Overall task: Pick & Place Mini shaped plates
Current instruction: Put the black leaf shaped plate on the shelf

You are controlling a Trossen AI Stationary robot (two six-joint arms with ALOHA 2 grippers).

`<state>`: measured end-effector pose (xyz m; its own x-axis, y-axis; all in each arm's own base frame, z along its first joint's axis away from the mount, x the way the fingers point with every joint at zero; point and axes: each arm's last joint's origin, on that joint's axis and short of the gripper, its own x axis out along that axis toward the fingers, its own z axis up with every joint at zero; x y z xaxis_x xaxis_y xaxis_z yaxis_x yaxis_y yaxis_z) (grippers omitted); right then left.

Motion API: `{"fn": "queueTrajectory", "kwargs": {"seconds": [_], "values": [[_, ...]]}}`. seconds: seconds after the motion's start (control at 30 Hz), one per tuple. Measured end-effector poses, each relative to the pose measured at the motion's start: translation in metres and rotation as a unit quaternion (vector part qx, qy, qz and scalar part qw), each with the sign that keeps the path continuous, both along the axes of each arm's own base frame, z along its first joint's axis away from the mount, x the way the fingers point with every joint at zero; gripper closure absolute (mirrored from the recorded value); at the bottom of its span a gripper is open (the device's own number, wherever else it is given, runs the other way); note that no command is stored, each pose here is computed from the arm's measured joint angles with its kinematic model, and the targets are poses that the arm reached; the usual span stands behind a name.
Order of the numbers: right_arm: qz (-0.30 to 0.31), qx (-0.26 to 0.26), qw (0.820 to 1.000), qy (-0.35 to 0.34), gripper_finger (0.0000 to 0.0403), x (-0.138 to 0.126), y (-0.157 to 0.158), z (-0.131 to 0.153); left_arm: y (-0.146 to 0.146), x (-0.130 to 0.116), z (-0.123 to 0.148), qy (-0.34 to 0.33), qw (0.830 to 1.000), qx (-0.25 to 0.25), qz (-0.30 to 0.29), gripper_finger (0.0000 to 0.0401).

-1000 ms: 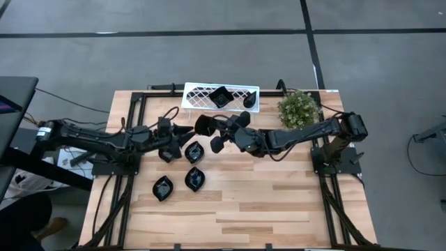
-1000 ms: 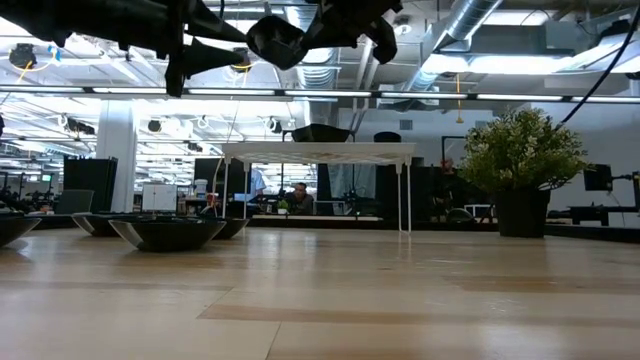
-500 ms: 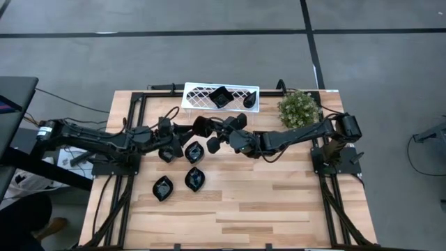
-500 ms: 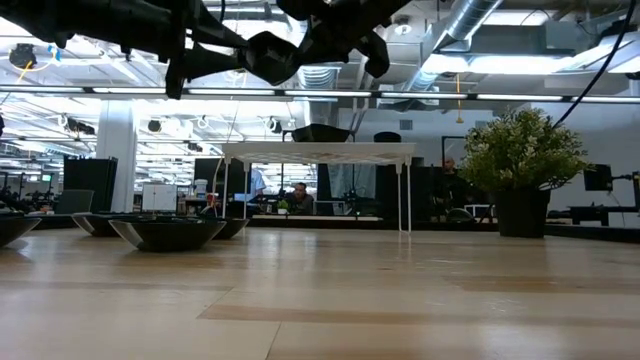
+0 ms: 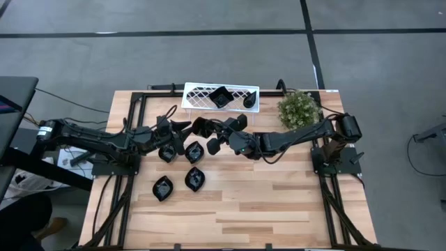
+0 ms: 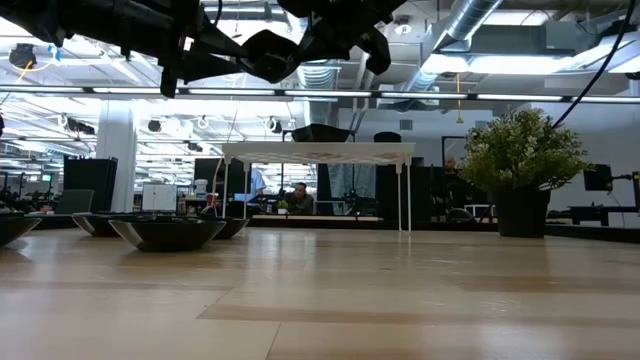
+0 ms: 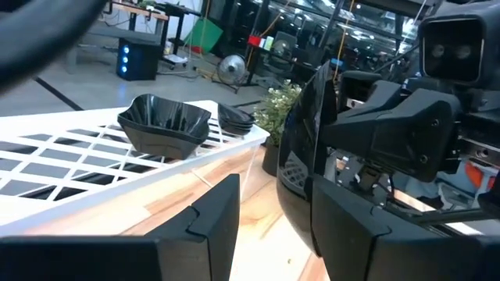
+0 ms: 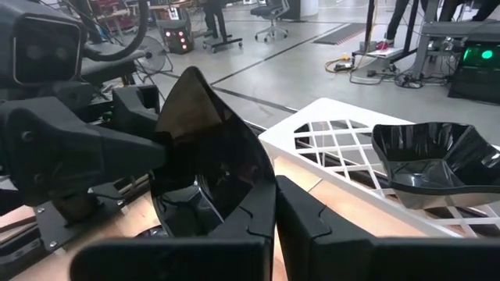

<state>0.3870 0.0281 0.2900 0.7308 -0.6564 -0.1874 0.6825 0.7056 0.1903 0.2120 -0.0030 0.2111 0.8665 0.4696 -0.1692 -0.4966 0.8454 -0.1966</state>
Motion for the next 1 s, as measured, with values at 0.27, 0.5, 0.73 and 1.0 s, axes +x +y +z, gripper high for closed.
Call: {"fn": "queueTrajectory", "kwargs": {"seconds": [0.27,0.5,0.73,1.0], "values": [[-0.003,0.000,1.000,-0.002,0.0403,0.0003,-0.0026,0.0003,0.0004,-0.0004,-0.0013,0.001,1.000,-0.009,0.006,0.0251],[-0.003,0.001,1.000,-0.006,0.0403,0.0005,-0.0027,0.0010,0.0004,-0.0003,-0.0010,-0.017,0.999,-0.039,0.012,0.0251],[-0.003,0.002,1.000,-0.012,0.0403,0.0021,-0.0048,0.0006,0.0004,-0.0001,0.0001,-0.028,0.998,-0.049,0.014,0.0251],[0.004,0.004,1.000,-0.007,0.0403,0.0038,-0.0043,-0.0025,0.0003,0.0000,0.0007,-0.031,0.998,-0.051,0.014,0.0251]]}}
